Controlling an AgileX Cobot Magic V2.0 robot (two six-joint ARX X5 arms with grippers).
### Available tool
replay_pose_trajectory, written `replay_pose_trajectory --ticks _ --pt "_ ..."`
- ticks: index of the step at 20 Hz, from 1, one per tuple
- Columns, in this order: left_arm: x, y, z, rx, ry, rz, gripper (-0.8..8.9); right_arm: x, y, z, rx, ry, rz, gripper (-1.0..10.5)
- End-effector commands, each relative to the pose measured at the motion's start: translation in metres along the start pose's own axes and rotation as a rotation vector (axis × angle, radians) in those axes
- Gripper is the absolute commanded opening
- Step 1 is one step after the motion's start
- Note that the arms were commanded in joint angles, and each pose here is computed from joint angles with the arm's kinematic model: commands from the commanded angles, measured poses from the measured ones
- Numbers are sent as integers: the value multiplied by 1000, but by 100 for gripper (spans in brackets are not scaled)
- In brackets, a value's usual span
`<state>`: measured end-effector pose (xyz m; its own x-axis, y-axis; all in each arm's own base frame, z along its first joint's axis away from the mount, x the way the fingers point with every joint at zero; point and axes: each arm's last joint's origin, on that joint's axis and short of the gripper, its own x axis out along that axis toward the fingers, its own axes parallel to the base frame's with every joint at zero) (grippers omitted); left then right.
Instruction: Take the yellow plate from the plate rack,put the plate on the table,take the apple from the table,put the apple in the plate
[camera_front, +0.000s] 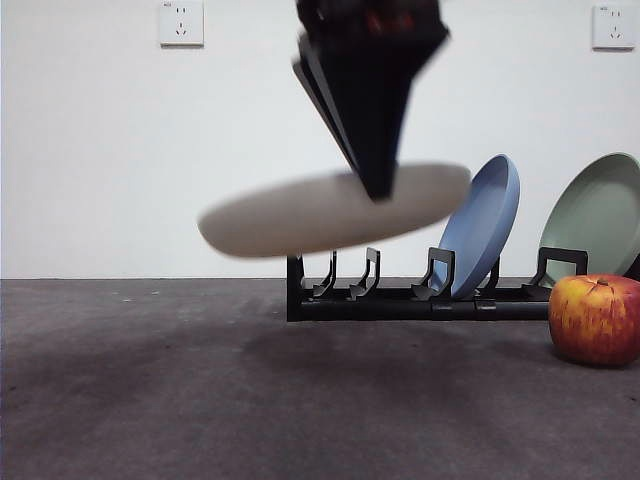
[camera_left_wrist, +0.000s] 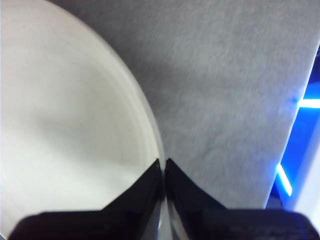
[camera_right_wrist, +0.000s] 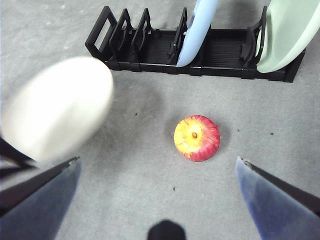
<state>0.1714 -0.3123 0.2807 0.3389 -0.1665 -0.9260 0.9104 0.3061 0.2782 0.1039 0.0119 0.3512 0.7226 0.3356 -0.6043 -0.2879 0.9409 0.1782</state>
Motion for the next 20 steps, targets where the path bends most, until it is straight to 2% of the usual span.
replay_pose_trajectory --ticks 1,7,15,20 --pt "19 -7 -4 -41 -3 3 -6 -1 1 1 1 -8 4 565" --pt "48 -16 -15 -49 4 4 -6 -1 0 1 1 -7 4 565" --pt "55 -18 -17 -52 4 6 -6 1 0 1 4 1 5 565" --pt "74 -31 -16 -21 75 -14 -6 1 0 1 6 7 5 565"
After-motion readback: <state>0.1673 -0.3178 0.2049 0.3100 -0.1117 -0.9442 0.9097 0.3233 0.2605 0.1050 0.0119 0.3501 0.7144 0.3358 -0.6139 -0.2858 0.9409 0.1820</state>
